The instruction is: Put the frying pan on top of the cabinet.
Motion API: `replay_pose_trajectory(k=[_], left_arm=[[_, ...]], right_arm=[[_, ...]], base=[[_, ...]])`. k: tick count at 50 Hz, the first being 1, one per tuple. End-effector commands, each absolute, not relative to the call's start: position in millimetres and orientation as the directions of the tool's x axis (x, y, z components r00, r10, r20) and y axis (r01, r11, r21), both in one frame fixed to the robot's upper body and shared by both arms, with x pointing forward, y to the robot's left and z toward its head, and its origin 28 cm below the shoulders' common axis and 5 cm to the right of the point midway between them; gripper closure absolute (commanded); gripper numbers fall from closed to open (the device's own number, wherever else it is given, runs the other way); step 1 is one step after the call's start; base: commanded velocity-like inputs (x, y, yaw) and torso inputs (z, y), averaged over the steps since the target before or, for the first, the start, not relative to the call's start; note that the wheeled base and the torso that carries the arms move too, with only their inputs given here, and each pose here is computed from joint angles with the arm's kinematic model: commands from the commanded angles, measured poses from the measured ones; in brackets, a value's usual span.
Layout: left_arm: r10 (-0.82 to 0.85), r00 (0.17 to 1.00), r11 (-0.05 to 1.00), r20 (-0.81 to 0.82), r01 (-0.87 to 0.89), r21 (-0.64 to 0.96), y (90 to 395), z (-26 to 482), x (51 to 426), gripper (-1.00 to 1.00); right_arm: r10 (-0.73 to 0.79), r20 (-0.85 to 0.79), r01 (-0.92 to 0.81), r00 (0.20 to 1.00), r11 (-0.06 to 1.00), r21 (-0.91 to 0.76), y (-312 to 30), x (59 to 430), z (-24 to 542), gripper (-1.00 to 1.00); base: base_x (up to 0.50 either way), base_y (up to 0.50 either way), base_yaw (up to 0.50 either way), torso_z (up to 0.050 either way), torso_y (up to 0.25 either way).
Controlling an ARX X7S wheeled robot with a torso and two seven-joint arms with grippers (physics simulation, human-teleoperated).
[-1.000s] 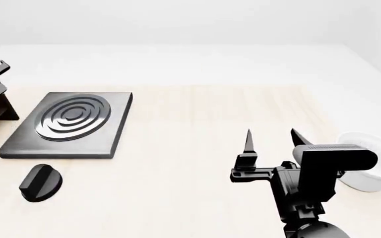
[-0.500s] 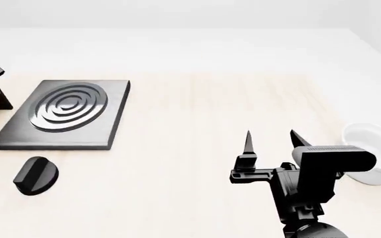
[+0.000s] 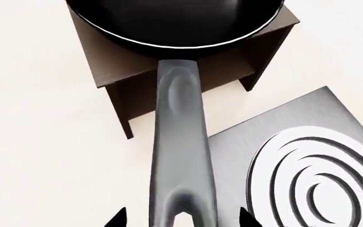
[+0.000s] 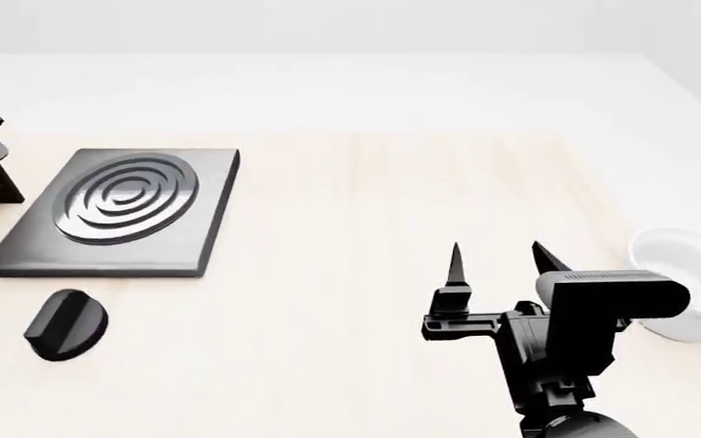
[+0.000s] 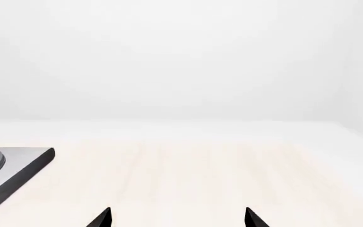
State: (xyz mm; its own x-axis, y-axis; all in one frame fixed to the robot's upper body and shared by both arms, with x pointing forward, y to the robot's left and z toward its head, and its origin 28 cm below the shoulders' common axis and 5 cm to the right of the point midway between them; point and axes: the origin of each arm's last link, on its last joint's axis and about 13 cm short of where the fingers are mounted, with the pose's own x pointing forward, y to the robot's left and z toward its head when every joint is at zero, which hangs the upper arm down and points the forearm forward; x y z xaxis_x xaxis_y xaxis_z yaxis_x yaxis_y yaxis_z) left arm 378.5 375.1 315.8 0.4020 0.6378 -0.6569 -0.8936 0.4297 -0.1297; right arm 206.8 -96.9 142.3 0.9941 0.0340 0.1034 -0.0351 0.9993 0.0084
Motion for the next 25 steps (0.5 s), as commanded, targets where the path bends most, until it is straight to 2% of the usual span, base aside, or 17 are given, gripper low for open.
replay_pose_trajectory(k=[1,21,25], left_arm=[[0.662,0.44,0.454,-0.607,-0.88,-0.143,377,323,378,-1.0],[0.676,0.46,0.475,-0.576,-0.869,-0.136,374,324,380,-1.0],[0.705,0.478,0.496,-0.524,-0.86,-0.116,366,329,385,-1.0]], right_arm=[[0.035,0.105,-0.036,0.994,0.999,0.006,-97,207,143,-1.0],[0.039,0.103,-0.04,0.994,0.999,0.01,-96,207,142,-1.0],[0.04,0.102,-0.041,0.994,0.999,0.01,-96,207,141,-1.0]], base=[[0.0,0.0,0.0,0.0,0.25],[0.0,0.0,0.0,0.0,0.25],[0.0,0.0,0.0,0.0,0.022]])
